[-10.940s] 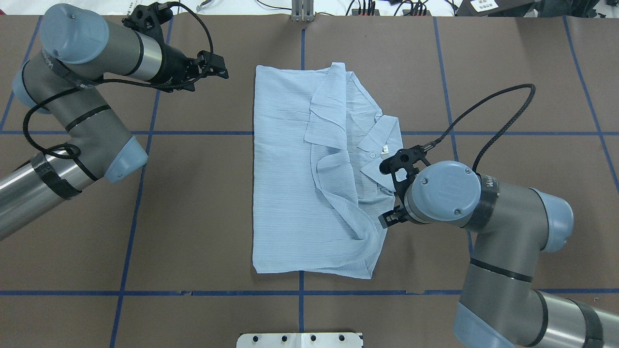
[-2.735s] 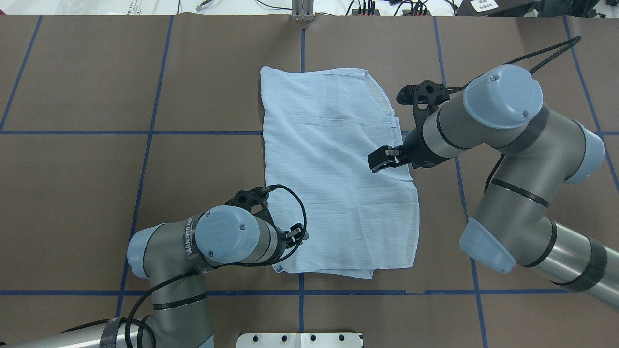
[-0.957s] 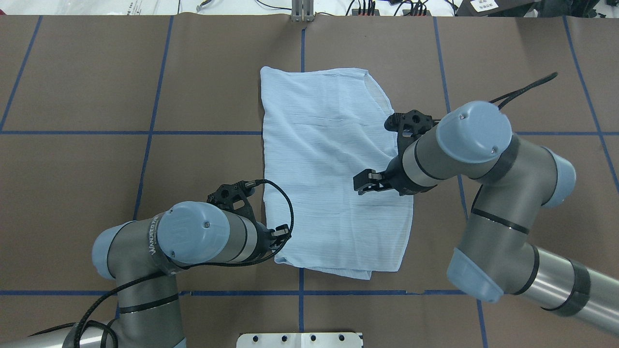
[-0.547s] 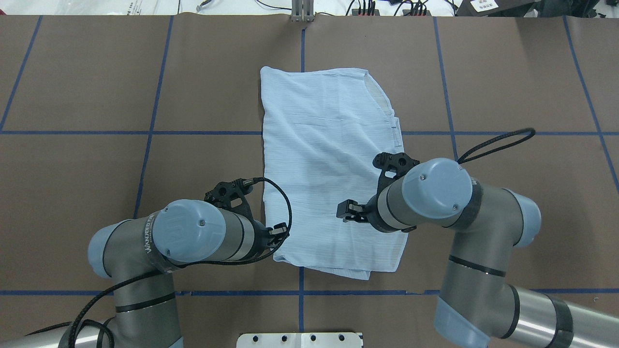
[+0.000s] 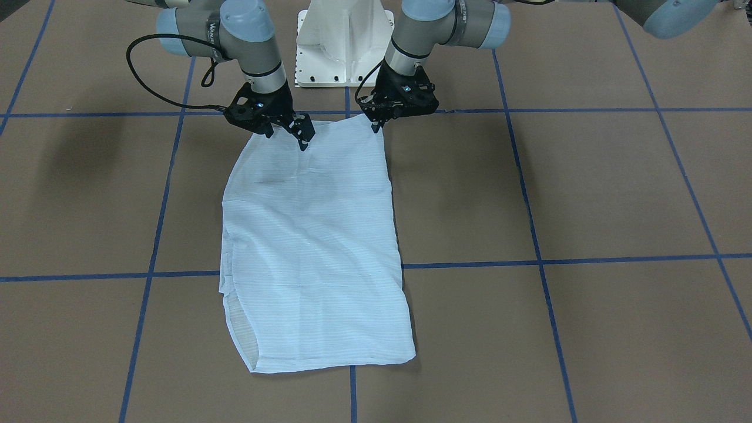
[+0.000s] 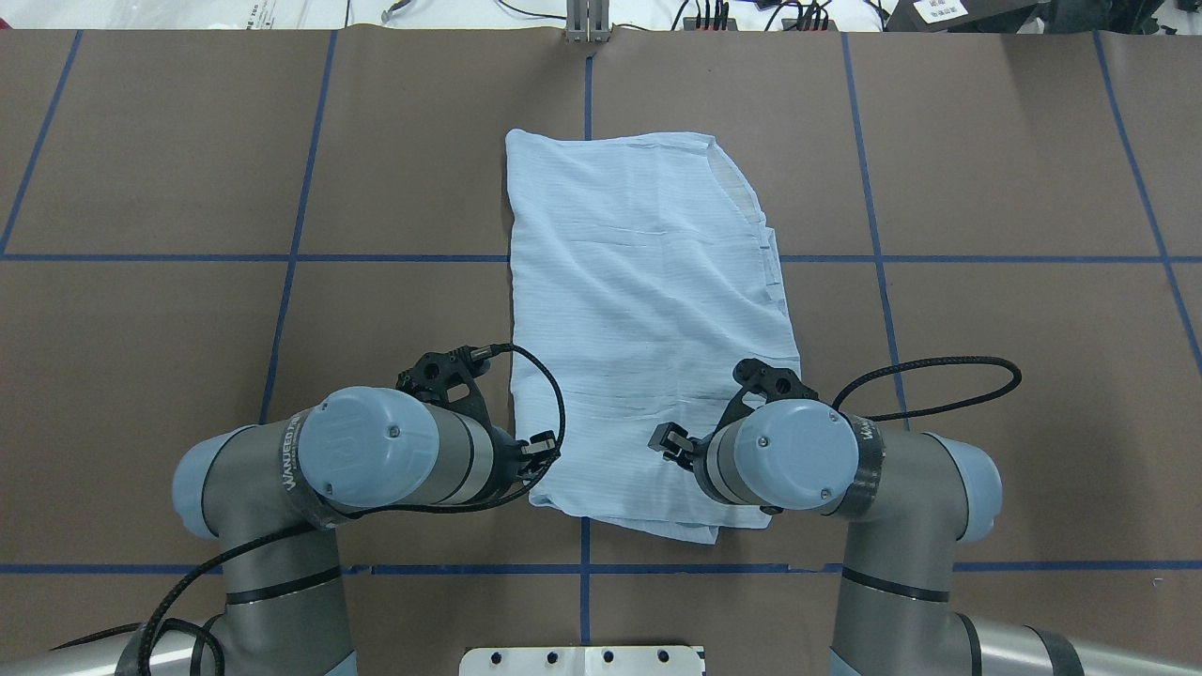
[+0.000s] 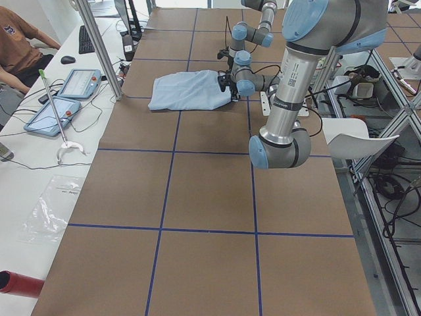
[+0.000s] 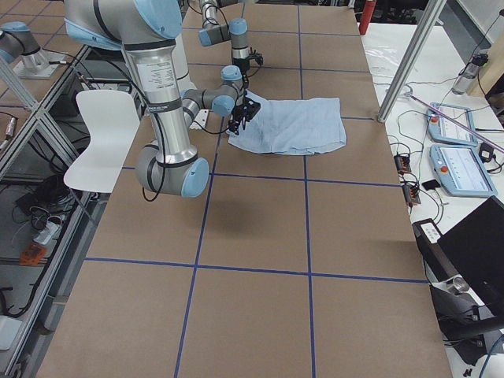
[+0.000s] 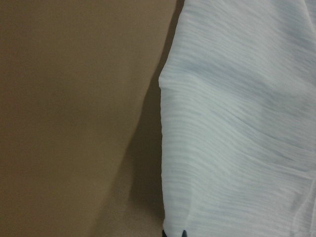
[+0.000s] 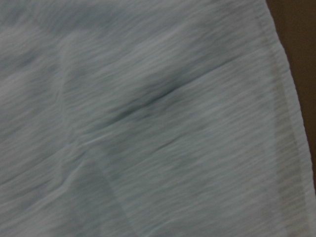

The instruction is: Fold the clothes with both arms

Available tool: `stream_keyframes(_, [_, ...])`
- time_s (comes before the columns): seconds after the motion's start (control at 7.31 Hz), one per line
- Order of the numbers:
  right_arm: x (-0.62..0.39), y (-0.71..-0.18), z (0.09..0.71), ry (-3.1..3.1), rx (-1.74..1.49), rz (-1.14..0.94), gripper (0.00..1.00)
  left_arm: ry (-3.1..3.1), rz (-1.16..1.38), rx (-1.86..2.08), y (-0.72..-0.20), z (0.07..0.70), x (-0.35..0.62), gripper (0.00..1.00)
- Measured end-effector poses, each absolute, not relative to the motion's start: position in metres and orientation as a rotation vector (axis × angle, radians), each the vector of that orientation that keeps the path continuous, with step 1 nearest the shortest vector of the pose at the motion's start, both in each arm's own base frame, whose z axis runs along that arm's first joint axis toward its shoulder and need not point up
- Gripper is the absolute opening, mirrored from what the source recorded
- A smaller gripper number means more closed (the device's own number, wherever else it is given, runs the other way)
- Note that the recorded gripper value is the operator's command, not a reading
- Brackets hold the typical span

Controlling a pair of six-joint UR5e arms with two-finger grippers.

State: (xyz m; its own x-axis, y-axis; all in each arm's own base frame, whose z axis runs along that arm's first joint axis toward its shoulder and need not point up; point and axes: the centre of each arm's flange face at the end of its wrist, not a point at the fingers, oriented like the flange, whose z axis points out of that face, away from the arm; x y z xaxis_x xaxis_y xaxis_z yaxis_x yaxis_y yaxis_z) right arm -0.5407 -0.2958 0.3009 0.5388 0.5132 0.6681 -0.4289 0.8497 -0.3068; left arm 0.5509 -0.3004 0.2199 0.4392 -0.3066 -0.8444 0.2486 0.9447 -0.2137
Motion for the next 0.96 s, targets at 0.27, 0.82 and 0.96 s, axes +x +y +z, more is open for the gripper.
stream_keyframes(0.27, [-0.5429, -0.2947, 0.3043, -0.777, -0.127, 0.607, 1.00, 1.063, -0.347, -0.058, -0.3018, 0.2203, 0.5511, 0.00])
stream_keyframes(0.82, [-0.5440, -0.2899, 0.3096, -0.708, -0.137, 0.613, 0.99, 1.063, -0.350, -0.055, -0.3026, 0.2206, 0.5512, 0.00])
stream_keyframes(0.96, [-0.5452, -0.2882, 0.3099, -0.706, -0.139, 0.611, 0.99, 1.062, -0.352, -0.054, -0.3037, 0.2208, 0.5507, 0.00])
